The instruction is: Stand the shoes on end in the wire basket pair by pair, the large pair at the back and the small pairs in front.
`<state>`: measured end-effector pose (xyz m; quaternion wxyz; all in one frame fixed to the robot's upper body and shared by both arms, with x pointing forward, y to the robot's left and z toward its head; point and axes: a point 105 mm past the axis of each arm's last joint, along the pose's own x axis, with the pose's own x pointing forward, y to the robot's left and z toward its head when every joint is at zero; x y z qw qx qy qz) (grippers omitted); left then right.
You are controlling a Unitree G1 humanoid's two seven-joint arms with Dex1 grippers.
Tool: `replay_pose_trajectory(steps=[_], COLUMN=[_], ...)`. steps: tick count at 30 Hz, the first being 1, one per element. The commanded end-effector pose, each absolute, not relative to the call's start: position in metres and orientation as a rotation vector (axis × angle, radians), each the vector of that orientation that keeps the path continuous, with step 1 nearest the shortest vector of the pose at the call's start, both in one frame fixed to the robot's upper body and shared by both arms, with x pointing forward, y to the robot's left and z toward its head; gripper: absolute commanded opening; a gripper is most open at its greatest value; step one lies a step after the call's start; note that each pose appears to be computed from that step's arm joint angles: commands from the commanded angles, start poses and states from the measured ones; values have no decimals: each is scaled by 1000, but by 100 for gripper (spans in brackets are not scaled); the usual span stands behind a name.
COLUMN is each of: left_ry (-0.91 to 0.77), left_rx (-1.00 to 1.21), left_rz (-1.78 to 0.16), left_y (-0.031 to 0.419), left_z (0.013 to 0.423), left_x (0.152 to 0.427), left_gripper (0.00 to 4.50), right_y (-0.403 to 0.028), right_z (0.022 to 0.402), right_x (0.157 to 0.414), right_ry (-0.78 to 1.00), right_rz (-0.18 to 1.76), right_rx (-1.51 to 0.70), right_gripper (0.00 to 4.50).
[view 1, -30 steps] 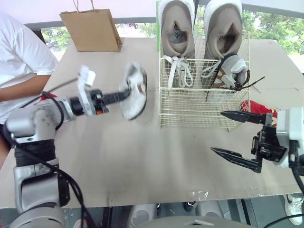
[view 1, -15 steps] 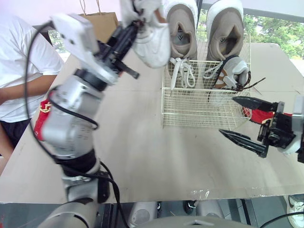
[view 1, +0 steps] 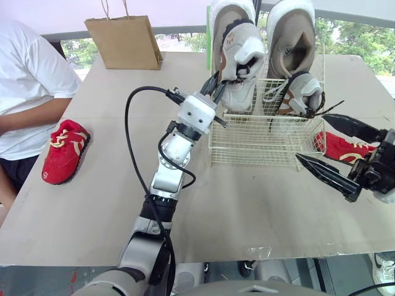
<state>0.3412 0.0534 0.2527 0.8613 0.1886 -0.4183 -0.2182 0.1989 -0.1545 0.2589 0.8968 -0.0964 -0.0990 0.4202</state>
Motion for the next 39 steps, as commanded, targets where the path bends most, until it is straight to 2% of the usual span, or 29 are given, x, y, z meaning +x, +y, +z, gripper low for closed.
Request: replay_pose_trajectory(steps=[1, 4, 8, 9, 11, 13, 15, 18, 23, 26, 29, 31, 37, 39], left_ry=[-913, -846, -724, -691, -636, -571, -527, -494, -418, -310, -165, -78, 48, 60], left_rx=[485, 533, 482, 454, 418, 386, 367, 340, 230, 76, -63, -82, -36, -30], left_rz=[-480, -533, -607, -614, -641, -668, -686, -729, -831, -983, -1215, -1319, -1414, -1430], left_y=[44, 46, 55, 58, 63, 69, 76, 85, 99, 103, 101, 98, 91, 88], left_z=[247, 225, 205, 202, 197, 191, 190, 197, 206, 209, 213, 212, 210, 210], left_x=[337, 335, 330, 328, 325, 319, 313, 303, 283, 263, 231, 215, 204, 203], left_gripper=[3, 3, 3, 71, 127, 238, 328, 434, 434, 434, 434, 434, 434, 434], right_y=[-155, -160, -168, -170, -173, -175, -176, -176, -188, -209, -231, -246, -284, -287], right_z=[268, 266, 264, 264, 263, 262, 261, 258, 250, 241, 230, 228, 202, 198], right_x=[195, 197, 199, 199, 199, 199, 199, 201, 205, 212, 219, 224, 238, 246], right_ry=[-242, -228, -216, -214, -207, -200, -192, -177, -114, -20, 107, 140, 326, 359], right_rz=[850, 813, 772, 766, 759, 759, 762, 766, 715, 609, 503, 421, 199, 200], right_rx=[-225, -223, -218, -218, -220, -220, -218, -215, -233, -252, -257, -295, -427, -447], right_gripper=[450, 450, 450, 450, 450, 450, 450, 450, 450, 450, 450, 450, 450, 450])
